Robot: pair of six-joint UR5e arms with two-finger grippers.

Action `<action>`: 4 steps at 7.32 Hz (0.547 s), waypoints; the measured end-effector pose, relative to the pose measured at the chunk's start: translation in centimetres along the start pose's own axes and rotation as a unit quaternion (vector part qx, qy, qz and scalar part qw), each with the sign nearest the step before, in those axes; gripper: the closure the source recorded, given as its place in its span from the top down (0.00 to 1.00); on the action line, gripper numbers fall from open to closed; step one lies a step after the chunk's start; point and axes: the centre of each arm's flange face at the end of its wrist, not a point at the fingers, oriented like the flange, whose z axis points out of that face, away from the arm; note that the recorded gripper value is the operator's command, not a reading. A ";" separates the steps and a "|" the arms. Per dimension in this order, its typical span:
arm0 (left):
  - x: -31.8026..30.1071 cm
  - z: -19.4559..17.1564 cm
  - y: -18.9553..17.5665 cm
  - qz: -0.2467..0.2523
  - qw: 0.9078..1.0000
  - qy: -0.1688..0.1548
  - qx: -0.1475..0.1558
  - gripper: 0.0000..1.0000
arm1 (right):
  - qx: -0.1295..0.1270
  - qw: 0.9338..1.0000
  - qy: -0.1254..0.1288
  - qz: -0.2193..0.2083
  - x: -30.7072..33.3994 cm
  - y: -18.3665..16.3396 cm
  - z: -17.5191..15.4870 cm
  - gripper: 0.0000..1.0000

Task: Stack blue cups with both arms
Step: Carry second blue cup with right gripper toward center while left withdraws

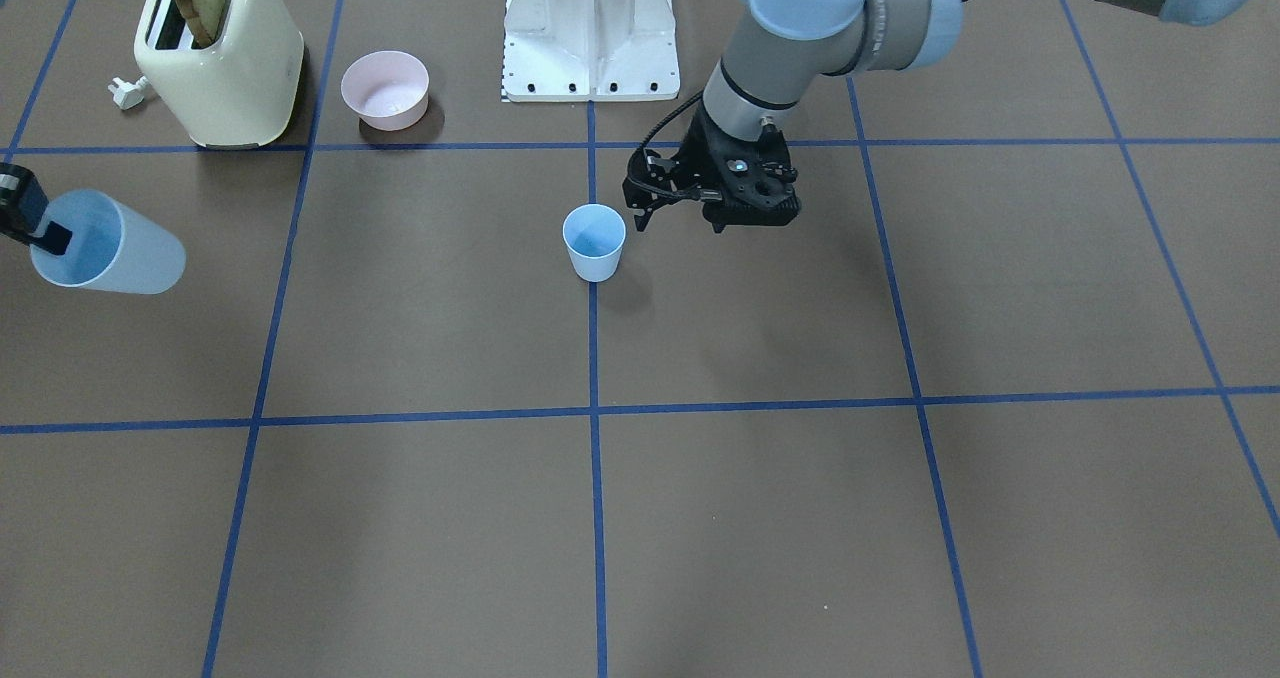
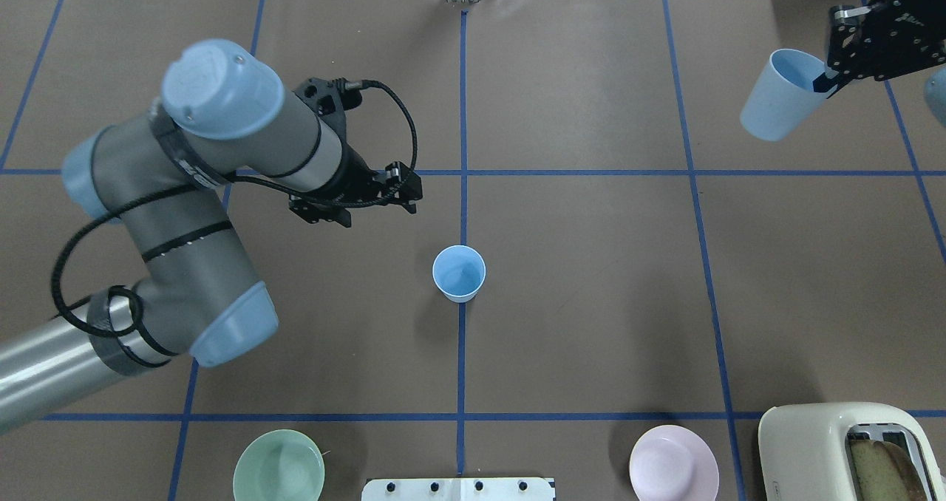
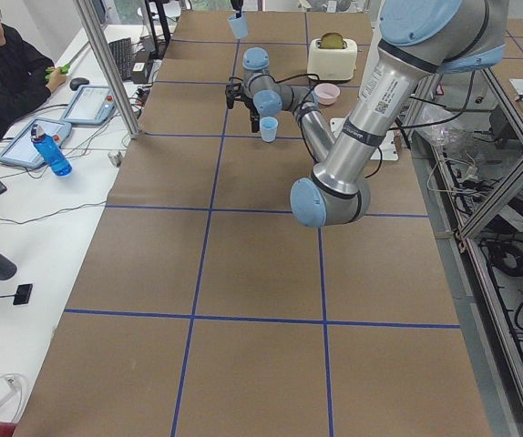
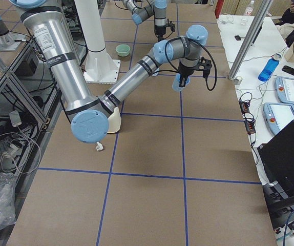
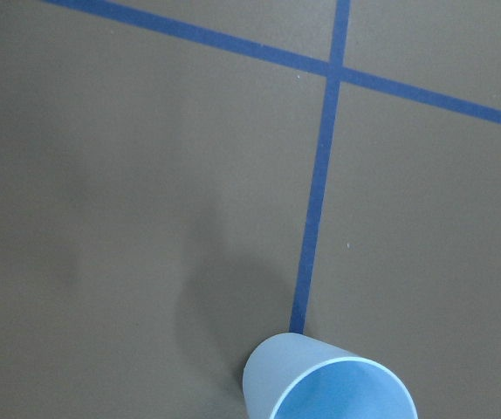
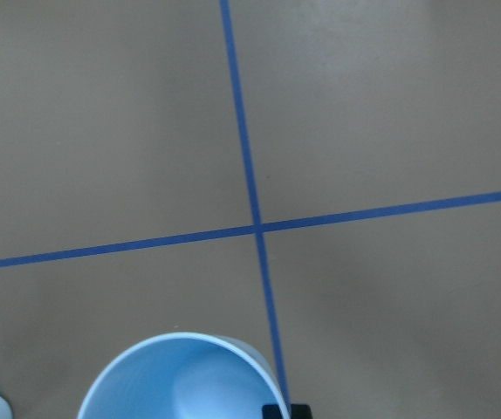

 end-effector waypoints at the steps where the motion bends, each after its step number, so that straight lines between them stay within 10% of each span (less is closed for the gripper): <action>1: -2.6 -2.5 -2.6 0.012 1.000 0.003 0.000 0.98 | -0.001 1.000 0.001 0.012 -2.9 1.4 0.8 0.00; 4: -11.7 -8.7 -9.5 0.059 0.998 -0.003 0.009 0.98 | 0.013 0.999 0.006 0.044 -11.7 5.6 4.6 0.00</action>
